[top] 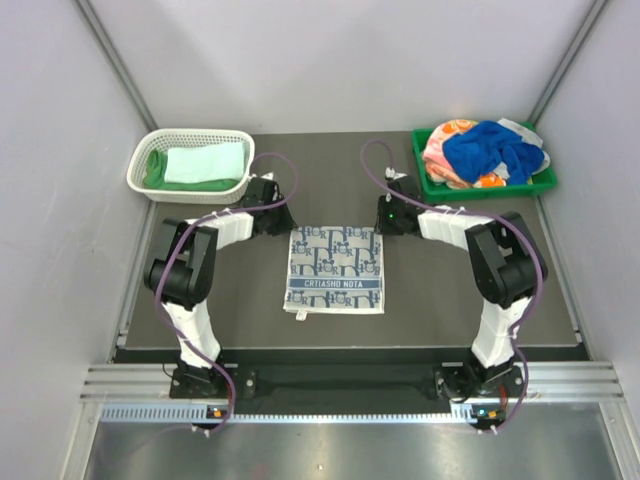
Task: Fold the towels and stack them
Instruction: Fold the towel
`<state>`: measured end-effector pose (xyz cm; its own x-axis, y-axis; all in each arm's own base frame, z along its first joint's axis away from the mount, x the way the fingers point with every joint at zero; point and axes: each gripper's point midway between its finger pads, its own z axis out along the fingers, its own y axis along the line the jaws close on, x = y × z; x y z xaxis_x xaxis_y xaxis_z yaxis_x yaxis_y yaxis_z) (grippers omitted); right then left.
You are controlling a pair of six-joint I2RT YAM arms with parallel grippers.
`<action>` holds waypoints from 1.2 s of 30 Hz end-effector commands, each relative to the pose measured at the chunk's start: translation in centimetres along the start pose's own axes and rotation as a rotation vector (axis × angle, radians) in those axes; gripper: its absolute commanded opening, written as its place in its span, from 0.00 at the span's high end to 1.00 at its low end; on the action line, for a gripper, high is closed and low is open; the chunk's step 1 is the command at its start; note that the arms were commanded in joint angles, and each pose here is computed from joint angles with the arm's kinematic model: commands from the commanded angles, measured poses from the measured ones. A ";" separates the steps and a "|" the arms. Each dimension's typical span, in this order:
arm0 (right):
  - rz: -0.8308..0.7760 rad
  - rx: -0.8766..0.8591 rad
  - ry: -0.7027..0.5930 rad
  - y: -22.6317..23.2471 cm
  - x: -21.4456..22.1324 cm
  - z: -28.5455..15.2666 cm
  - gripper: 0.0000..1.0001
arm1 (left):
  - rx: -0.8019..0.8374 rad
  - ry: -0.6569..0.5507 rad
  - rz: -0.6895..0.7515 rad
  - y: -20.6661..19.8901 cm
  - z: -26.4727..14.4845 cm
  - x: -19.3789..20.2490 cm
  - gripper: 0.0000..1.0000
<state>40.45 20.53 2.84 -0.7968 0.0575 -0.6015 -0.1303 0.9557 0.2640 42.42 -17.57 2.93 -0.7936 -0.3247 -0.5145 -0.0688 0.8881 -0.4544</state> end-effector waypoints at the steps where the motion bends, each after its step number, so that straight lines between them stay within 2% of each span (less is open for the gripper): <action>1: -0.026 0.011 0.021 0.3 0.2 0.6 0.75 | -0.037 0.061 0.006 1.1 0.8 2.0 0.79; 4: -0.028 0.014 0.019 0.2 0.0 0.5 0.83 | -0.034 0.048 0.006 1.0 0.9 1.6 0.84; 8: -0.029 0.010 0.010 0.4 -0.7 0.3 0.94 | -0.018 0.006 -0.004 0.4 0.6 0.7 0.99; 12: -0.021 0.000 -0.018 0.6 -2.0 0.1 0.99 | -0.006 -0.076 -0.007 -0.5 0.2 -1.6 1.00; 19: 0.000 -0.034 -0.096 0.6 -5.5 -0.1 1.00 | 0.006 -0.236 -0.014 -2.3 -0.5 -6.9 1.00; 27: 0.015 -0.132 -0.234 0.8 -11.4 -1.2 0.99 | 0.072 -0.334 -0.005 -4.5 0.1 -11.6 1.00; 32: -0.013 -0.178 -0.299 1.6 -13.0 -2.5 0.98 | 0.115 -0.374 -0.002 -5.1 -0.8 -12.7 1.00; 36: -0.013 -0.210 -0.296 1.9 -11.5 -3.2 0.98 | 0.129 -0.386 0.007 -4.9 -1.9 -11.8 1.00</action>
<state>47.31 20.32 9.05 -0.6745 0.1427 -0.7244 -0.2087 0.9043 0.3724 50.81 -17.74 9.44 -0.5803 -0.4228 -0.6961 -0.0252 0.8636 -0.5036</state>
